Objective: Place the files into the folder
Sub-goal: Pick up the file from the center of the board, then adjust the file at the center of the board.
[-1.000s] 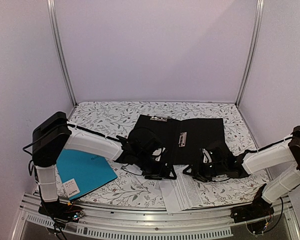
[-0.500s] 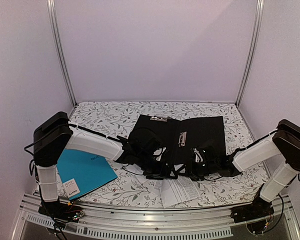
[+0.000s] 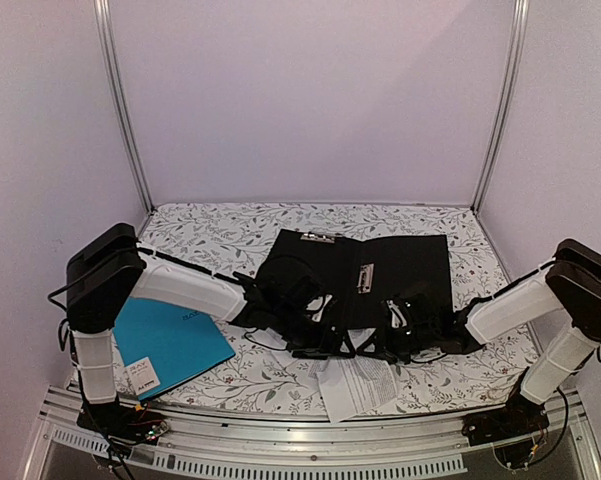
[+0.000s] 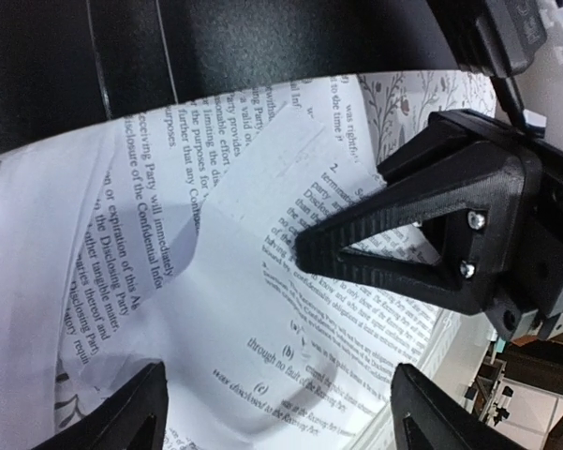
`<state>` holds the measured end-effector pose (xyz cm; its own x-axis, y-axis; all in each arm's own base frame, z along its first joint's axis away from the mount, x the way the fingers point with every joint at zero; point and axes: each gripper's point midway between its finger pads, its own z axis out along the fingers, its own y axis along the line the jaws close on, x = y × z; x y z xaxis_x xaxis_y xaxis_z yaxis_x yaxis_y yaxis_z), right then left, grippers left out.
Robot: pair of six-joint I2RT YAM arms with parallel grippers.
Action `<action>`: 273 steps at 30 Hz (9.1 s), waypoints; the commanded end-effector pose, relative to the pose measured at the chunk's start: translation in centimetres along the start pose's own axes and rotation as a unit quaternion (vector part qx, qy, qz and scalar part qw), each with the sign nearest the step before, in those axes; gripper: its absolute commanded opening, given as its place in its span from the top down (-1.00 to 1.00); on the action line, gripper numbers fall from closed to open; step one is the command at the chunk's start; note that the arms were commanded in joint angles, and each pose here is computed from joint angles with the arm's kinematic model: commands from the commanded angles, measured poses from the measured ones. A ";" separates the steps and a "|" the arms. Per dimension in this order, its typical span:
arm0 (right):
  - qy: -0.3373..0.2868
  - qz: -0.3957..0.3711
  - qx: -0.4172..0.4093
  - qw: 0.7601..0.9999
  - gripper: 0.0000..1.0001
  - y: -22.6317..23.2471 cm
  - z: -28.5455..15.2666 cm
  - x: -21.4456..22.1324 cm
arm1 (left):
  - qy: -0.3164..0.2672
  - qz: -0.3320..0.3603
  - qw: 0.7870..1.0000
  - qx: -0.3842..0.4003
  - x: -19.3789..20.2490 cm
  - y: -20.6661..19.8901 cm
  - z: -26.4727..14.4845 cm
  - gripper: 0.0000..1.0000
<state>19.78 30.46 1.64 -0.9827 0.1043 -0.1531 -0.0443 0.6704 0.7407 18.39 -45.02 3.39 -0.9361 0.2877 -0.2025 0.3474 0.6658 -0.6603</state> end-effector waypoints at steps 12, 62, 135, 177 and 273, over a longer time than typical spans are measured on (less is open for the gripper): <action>0.044 -0.045 0.030 0.998 1.00 2.6 -5.2 4.3 | -0.030 0.049 0.998 -0.027 -0.3 -0.5 -5.5 -0.66; 0.181 -0.437 0.113 0.874 0.46 12.6 7.4 -12.6 | -0.225 -0.026 0.966 -0.124 -11.3 16.2 -19.5 -0.85; 0.217 -0.349 0.164 0.897 0.60 1.1 2.5 -9.4 | -0.123 0.028 0.992 -0.028 -11.2 14.5 -11.4 -0.63; 0.089 -0.221 0.064 0.969 1.00 6.2 2.2 -13.6 | -0.124 0.007 0.992 0.016 -10.8 13.8 -10.3 -0.53; -0.060 -0.107 0.020 0.992 1.00 3.2 -0.8 -13.5 | -0.081 -0.001 0.995 0.064 -6.9 13.5 -8.4 0.06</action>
<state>31.59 30.20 5.02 -0.9442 -0.0061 -0.3293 -0.2299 0.7280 0.6459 31.39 -31.94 2.45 -0.9341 0.1437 -0.3267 0.3472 0.5781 -0.7384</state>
